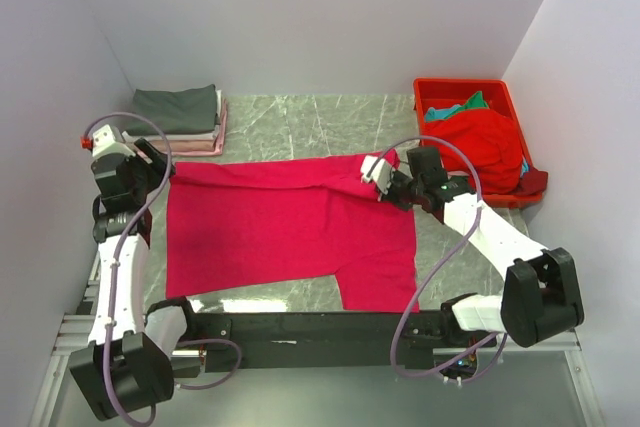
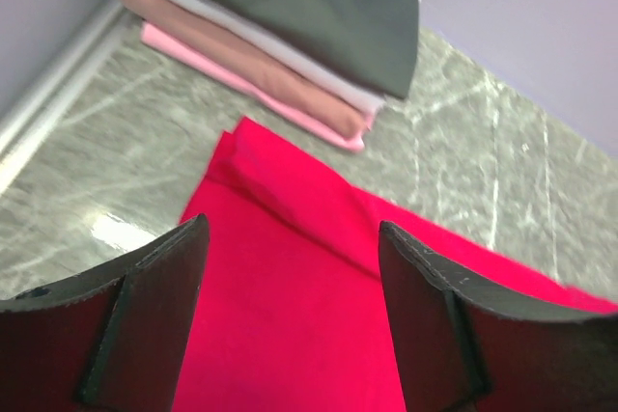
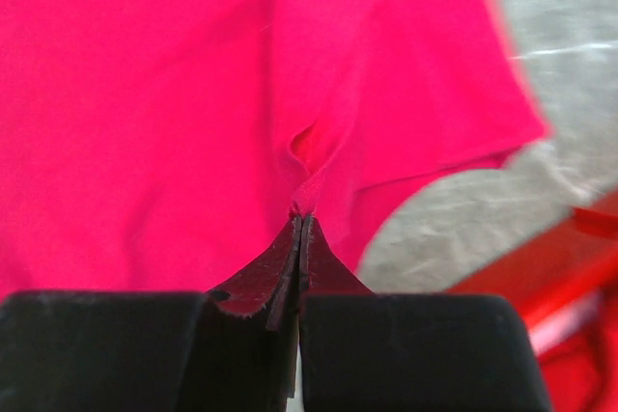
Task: Fold and stack the t-shirts
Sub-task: Fold the tshirt
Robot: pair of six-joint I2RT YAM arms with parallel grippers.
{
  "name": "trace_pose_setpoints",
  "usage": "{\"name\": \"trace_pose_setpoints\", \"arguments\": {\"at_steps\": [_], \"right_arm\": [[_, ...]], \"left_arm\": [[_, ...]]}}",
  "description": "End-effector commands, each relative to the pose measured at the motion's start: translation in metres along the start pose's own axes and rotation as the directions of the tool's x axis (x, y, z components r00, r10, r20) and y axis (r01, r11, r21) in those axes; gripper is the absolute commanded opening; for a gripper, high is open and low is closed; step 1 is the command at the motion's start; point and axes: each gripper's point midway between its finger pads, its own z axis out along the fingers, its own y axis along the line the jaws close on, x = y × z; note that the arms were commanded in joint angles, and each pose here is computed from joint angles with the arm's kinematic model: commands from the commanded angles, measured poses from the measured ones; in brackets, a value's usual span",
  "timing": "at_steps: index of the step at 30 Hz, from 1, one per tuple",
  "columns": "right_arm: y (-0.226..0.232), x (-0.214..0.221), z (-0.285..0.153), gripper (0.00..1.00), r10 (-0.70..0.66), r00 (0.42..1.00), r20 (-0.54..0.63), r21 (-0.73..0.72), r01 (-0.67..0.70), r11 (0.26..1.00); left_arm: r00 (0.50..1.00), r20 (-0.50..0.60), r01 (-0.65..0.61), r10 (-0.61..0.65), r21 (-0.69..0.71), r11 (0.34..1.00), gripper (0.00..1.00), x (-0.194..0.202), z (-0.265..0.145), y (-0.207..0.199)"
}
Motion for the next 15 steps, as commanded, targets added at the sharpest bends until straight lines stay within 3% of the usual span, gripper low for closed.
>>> {"name": "trace_pose_setpoints", "arguments": {"at_steps": [1, 3, 5, 7, 10, 12, 15], "right_arm": [[0.034, 0.009, -0.002, 0.00, -0.132, 0.991, -0.019, -0.187, 0.126, 0.974], [0.045, 0.019, 0.000, 0.34, -0.147, 0.987, -0.066, -0.235, 0.128, 0.963], [0.042, 0.016, -0.001, 0.54, -0.127, 0.989, -0.077, -0.240, 0.106, 0.965], [0.027, 0.009, -0.006, 0.60, -0.079, 0.993, -0.084, -0.186, 0.062, 0.981], [0.000, -0.017, -0.016, 0.70, 0.020, 1.000, -0.003, -0.120, -0.020, 0.993], [-0.008, -0.030, -0.011, 0.70, 0.079, 0.997, 0.015, -0.137, -0.076, 0.988], [-0.007, -0.037, 0.015, 0.66, 0.274, 0.961, -0.046, -0.231, -0.277, 0.933]], "left_arm": [[1.000, 0.000, -0.002, 0.002, 0.085, 0.996, 0.75, 0.001, -0.012, -0.014], [1.000, -0.019, -0.008, 0.010, 0.131, 0.991, 0.76, 0.007, -0.017, -0.021], [0.999, -0.040, -0.023, 0.030, 0.171, 0.985, 0.83, 0.014, -0.022, -0.028], [0.997, -0.045, -0.054, 0.065, 0.212, 0.976, 0.84, 0.017, -0.028, -0.035], [0.993, -0.031, -0.105, 0.116, 0.240, 0.965, 0.84, 0.020, -0.038, -0.044], [0.990, -0.017, -0.132, 0.141, 0.263, 0.956, 0.85, 0.024, -0.047, -0.051], [0.987, -0.005, -0.154, 0.163, 0.291, 0.944, 0.85, 0.025, -0.054, -0.060]]}}
